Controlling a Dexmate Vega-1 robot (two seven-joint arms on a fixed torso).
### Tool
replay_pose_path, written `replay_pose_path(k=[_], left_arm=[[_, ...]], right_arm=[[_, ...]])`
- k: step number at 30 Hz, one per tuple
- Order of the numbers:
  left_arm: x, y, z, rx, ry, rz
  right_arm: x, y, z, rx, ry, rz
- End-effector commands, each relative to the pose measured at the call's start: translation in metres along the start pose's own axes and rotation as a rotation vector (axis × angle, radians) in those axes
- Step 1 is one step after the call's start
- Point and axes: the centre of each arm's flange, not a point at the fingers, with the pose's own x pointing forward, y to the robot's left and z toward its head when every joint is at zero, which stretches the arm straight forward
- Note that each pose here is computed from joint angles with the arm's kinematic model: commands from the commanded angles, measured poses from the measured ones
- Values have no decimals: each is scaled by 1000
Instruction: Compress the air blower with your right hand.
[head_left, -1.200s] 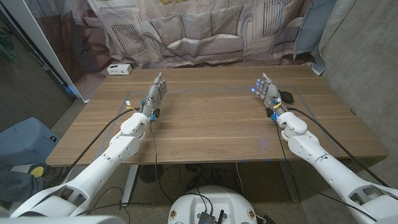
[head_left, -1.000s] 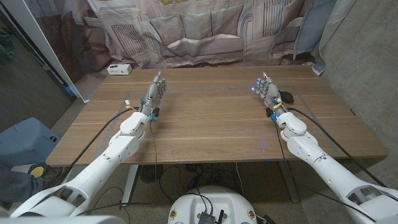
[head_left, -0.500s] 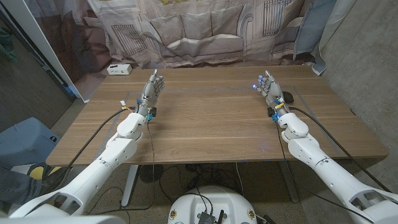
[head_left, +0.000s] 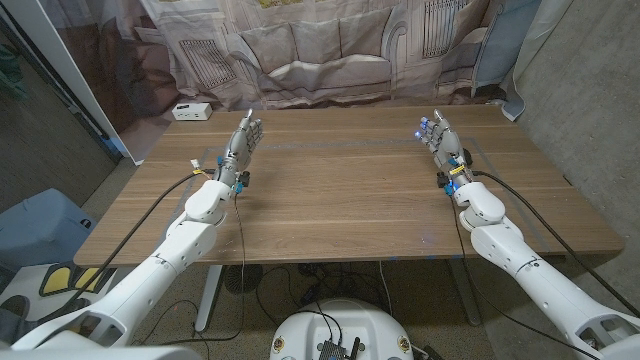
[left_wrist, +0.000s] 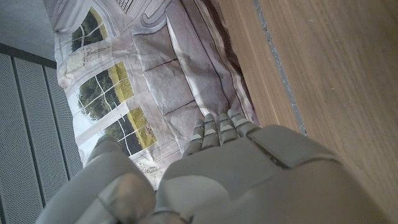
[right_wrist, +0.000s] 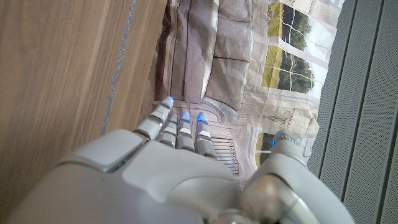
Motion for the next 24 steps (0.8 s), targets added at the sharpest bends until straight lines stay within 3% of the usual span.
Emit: replay_pose_path(k=[1, 5, 10, 17, 24], left_arm=[[-11, -23, 2, 11, 18, 1], [-18, -27, 1, -27, 18, -4], [-25, -21, 9, 1, 29, -8], [-27, -14, 19, 24, 2, 5], [-29, -11, 20, 37, -5, 15]], right_arm=[[-6, -12, 5, -22, 19, 68], [-6, -11, 9, -50, 7, 60], [-7, -7, 10, -39, -15, 46], [-8, -10, 9, -45, -28, 29], [-9, -17, 23, -86, -53, 15]])
